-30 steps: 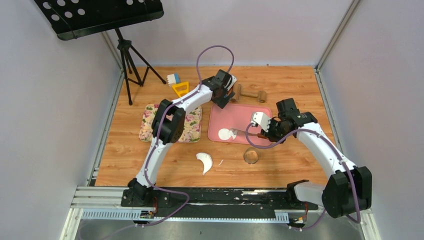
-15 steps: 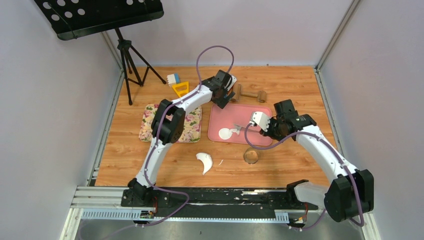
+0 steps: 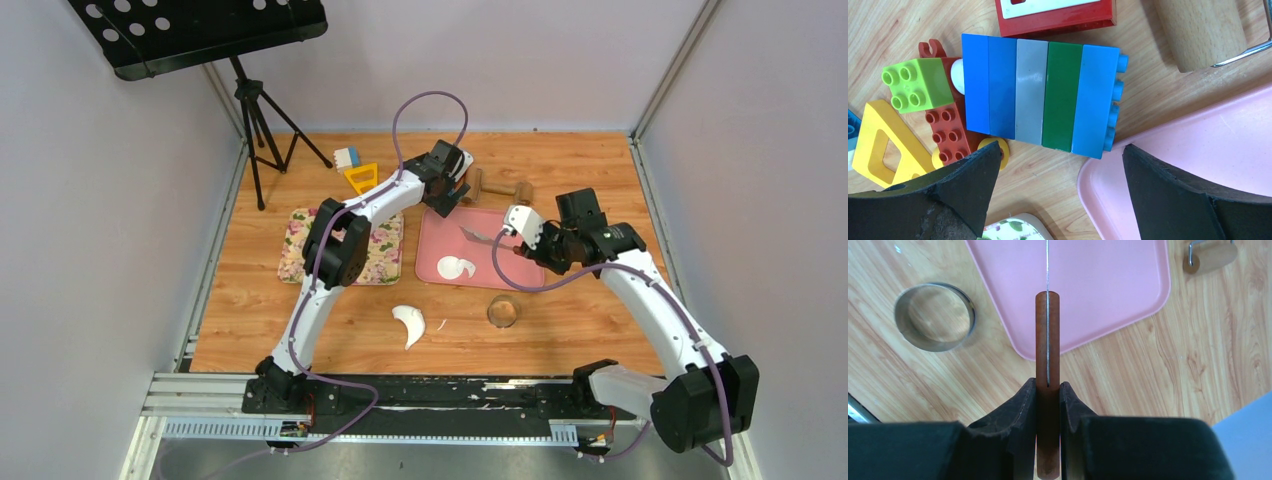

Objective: Roll out the dumpling wrappers from the dough
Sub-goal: Remove the dumpling wrapper from the work surface.

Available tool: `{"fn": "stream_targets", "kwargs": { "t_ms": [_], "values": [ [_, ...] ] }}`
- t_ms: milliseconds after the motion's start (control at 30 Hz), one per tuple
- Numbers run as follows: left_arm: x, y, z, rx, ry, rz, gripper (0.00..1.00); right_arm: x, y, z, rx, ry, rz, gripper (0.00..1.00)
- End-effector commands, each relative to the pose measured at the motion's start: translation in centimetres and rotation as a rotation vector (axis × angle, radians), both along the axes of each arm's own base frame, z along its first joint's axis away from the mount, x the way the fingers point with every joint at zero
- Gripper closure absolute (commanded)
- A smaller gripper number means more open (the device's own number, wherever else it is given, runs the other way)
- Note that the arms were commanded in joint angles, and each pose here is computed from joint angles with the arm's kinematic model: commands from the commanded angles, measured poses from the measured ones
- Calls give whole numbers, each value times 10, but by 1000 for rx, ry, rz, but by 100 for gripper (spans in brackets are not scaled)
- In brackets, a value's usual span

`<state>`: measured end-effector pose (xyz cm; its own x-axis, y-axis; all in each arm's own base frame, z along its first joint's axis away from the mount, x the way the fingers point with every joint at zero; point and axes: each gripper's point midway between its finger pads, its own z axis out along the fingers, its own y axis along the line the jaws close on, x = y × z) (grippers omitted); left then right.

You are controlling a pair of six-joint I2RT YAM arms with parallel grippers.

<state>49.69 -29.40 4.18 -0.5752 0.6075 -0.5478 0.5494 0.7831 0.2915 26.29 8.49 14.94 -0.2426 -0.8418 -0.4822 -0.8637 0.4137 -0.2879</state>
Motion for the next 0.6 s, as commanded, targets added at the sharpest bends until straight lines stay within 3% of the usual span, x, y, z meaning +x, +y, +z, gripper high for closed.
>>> {"fn": "stream_targets", "kwargs": {
  "t_ms": [0,567],
  "values": [
    [-5,2,1,9,9,-6,1,-6,26,13,114,19,39,100],
    [-4,0,5,-1,5,-7,1,-17,13,-38,8,133,26,100]
  ]
}}
